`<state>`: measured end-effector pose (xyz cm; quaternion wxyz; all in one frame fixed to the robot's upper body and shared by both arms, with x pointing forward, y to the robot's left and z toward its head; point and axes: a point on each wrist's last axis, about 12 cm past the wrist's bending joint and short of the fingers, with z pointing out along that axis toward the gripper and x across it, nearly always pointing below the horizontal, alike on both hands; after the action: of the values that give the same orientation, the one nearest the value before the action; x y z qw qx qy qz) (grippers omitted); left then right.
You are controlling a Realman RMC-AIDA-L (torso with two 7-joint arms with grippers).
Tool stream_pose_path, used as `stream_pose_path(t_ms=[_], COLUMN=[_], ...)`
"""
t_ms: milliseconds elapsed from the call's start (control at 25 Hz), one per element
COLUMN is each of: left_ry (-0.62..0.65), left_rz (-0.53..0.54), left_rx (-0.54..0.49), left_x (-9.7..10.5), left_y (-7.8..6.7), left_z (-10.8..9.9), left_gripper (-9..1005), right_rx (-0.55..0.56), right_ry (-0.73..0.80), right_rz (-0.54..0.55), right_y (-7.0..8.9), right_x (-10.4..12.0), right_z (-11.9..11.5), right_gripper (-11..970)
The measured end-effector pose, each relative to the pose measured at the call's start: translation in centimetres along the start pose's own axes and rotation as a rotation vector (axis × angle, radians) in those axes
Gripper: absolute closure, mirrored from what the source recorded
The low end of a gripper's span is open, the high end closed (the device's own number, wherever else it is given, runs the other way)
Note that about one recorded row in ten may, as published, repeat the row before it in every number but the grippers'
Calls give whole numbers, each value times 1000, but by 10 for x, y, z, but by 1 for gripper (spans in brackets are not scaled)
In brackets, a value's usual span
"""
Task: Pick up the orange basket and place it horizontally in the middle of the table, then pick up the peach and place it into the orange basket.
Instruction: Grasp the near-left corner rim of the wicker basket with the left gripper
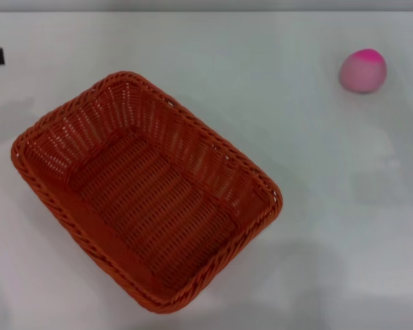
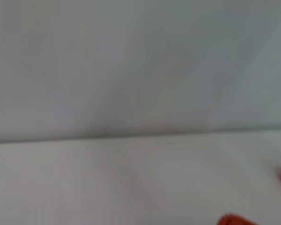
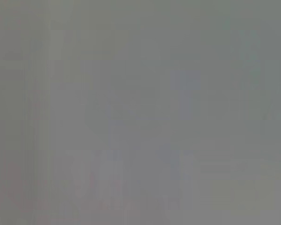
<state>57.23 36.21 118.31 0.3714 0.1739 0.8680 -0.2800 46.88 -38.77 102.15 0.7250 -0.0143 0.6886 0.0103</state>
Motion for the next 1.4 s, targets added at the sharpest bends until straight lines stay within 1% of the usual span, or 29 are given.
stream_pose_path(t_ms=[80,120,160,320,520,600,720,880,1000,1200,1400], left_ry=[53,113,113,205,244,258,275,302,332,342,357], left_rz=[26,51,51,109,212,257,289,311,310,325,340], left_rx=[1,-14,-14,-26,1,35,74,102,84,67,94], left_x=[-7,-11,-11,-16,-15,-14,-10,-6,0,4,11], left_y=[-3,-3,-3,-6,-13,-19,-24,-28,-27,-26,-32], left_z=[4,9,9,22,41,51,62,73,81,86,95], left_gripper=[296,296,296,296,296,297,297,304,310,321,332], right_rx=[-3,-4,-4,-9,-9,-6,-1,-9,-31,-45,-50], right_ry=[1,2,2,4,4,4,0,-11,-40,-69,-73], right_rz=[-1,0,0,3,5,8,18,22,8,17,33], right_y=[0,1,1,2,3,3,4,7,11,15,19], right_x=[0,0,0,1,1,1,2,2,-1,-3,-2], right_z=[0,0,0,0,0,-1,-2,-4,-5,-6,-5], right_gripper=[134,134,134,134,134,135,135,135,135,135,135])
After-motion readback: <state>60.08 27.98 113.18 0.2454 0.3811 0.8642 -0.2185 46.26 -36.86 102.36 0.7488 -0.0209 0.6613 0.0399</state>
